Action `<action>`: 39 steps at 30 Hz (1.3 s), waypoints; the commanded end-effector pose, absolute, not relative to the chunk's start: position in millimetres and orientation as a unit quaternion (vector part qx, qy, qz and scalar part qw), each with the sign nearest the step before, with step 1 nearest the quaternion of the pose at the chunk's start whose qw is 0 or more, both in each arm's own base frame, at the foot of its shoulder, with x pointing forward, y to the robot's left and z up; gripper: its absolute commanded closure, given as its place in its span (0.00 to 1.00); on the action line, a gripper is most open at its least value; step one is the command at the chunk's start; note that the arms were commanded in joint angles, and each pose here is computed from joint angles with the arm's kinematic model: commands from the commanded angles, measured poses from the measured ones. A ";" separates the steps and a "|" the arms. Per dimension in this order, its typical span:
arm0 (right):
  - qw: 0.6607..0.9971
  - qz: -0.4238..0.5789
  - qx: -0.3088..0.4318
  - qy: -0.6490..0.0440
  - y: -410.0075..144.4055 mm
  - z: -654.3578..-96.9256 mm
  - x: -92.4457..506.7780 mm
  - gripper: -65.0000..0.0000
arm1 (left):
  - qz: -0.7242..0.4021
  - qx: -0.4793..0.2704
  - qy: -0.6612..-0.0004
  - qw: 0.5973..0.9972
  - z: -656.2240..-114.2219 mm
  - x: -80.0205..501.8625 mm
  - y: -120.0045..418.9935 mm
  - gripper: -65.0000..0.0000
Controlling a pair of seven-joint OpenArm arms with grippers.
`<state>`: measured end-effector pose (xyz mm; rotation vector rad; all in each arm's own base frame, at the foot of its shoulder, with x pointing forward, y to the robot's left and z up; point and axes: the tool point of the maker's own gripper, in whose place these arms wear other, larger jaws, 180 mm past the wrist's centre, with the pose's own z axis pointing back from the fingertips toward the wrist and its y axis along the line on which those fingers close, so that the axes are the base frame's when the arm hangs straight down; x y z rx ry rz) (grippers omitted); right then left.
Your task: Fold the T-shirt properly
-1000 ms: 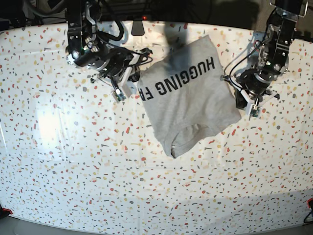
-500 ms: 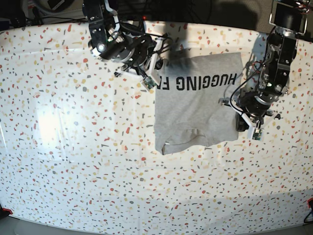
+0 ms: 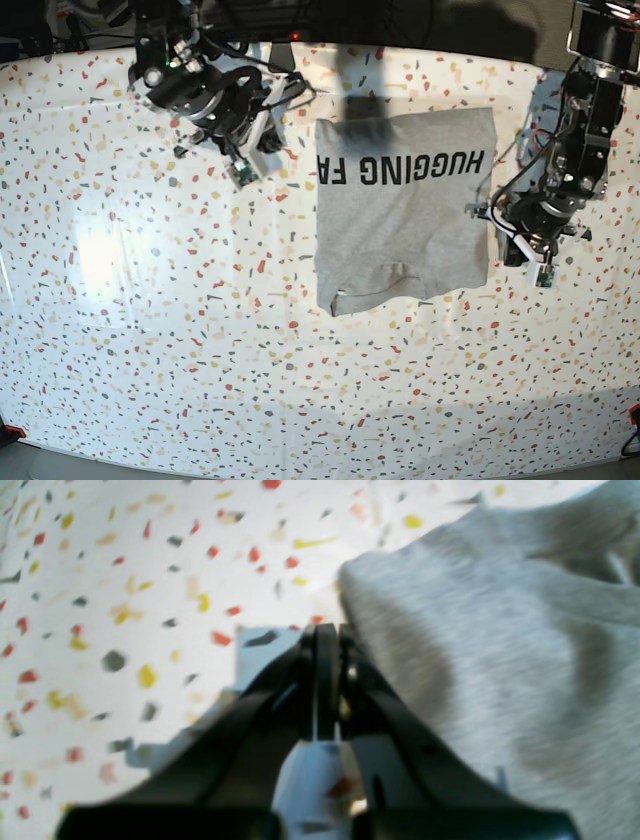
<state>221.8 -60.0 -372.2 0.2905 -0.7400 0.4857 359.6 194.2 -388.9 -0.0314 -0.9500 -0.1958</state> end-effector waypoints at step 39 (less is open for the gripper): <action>0.955 -0.047 0.105 -0.275 -241.9 -339.6 94.6 1.00 | -0.017 -0.029 -0.353 0.935 -391.6 125.1 247.4 1.00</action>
